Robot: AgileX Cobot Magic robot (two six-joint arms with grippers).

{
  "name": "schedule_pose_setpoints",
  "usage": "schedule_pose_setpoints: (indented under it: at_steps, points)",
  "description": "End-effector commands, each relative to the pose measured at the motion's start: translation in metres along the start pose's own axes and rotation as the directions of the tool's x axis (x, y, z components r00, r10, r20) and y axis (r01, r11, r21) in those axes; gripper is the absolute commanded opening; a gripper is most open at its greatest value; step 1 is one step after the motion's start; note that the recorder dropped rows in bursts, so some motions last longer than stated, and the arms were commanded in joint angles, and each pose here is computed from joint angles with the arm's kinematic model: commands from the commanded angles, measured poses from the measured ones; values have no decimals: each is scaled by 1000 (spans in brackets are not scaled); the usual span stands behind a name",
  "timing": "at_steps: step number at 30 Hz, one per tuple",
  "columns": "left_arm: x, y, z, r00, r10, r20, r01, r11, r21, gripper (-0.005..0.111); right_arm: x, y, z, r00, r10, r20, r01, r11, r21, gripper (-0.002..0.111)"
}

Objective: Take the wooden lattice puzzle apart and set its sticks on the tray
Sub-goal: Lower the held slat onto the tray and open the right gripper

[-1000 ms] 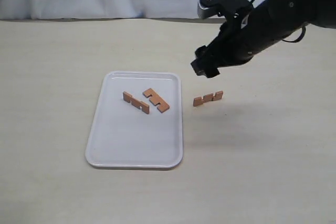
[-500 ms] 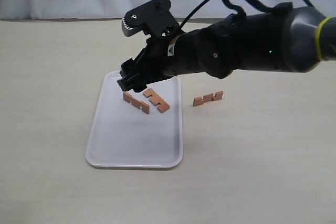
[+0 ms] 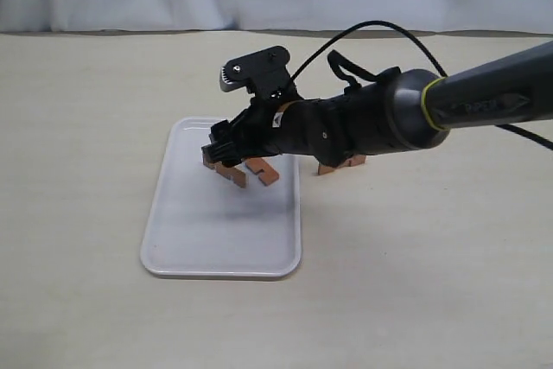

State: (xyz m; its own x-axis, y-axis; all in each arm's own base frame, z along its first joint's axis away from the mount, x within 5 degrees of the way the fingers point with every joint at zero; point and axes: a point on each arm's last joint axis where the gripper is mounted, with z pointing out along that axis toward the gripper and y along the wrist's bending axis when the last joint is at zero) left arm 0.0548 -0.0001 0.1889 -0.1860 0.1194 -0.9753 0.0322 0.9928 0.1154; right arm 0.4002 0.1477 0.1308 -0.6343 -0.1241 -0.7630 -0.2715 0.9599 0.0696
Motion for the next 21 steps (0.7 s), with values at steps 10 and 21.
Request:
schedule_pose_setpoints:
  at_steps: [10, 21]
  points:
    - [0, 0, 0, 1000, 1, 7, -1, 1000, 2, 0, 4, -3, 2, 998, 47, -34, -47, 999, 8, 53]
    - [0, 0, 0, 1000, 1, 7, -1, 1000, 2, 0, -40, 4, -56, 999, 39, 17, -39, 999, -30, 79]
